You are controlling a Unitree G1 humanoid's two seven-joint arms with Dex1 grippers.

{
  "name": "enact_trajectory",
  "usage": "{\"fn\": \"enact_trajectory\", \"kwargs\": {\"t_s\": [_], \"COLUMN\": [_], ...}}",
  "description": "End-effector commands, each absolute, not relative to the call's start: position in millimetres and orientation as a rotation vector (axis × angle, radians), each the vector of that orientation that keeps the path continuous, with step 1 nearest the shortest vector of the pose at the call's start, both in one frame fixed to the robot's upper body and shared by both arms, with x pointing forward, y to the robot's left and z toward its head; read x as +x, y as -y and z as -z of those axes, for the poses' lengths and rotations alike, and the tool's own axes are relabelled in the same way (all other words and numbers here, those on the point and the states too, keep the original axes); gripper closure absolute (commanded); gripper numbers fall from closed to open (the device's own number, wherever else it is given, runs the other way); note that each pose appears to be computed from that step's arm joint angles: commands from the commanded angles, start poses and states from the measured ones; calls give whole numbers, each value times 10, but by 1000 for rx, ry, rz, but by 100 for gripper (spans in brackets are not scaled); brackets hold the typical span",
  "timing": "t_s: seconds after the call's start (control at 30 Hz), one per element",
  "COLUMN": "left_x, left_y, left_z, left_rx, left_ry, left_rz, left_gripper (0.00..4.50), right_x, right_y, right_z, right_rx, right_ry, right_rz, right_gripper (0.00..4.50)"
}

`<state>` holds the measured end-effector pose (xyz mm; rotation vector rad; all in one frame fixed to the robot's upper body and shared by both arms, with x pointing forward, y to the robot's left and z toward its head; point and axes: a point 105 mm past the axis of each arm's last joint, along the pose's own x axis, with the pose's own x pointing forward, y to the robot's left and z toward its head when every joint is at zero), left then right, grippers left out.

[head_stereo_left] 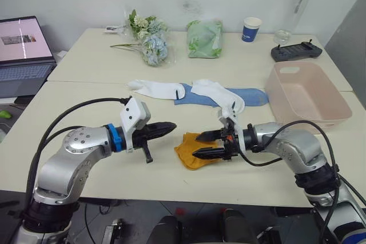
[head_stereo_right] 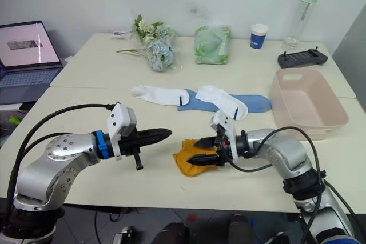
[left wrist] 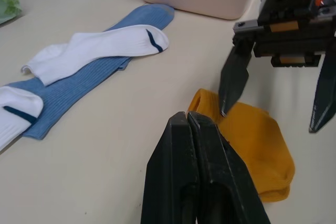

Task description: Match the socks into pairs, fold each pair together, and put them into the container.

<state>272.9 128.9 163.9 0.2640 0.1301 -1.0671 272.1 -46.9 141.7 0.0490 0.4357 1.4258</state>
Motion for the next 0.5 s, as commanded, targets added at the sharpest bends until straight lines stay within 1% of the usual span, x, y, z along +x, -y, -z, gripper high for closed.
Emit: {"fn": "enact_trajectory", "kwargs": {"t_s": [0.03,0.1,0.17,0.27,0.3,0.4,0.5], "left_x": [2608,2602,2608,2709,2739,2897,2899], "left_y": [-1043,-911,-811,-781,-783,-911,-1066], "left_z": [-1665,-1547,-1342,-1122,-1074,-793,-624], "left_rx": [236,218,235,282,274,365,450], "left_ry": [-119,-147,-192,-212,-221,-285,-322], "left_rz": [1183,1215,1242,1211,1204,1131,1125], "left_gripper": [450,450,450,450,450,450,450], "right_x": [2753,2831,2919,3103,3085,3001,2916], "right_y": [631,806,942,1062,1053,1002,923], "right_z": [-1636,-1530,-1452,-1350,-1337,-1288,-1196], "right_rx": [73,33,6,-12,-16,25,56], "right_ry": [-381,-421,-439,-464,-474,-529,-575], "right_rz": [-1379,-1283,-1181,-1004,-1014,-1040,-1060], "right_gripper": [111,111,111,111,111,111,111]}}
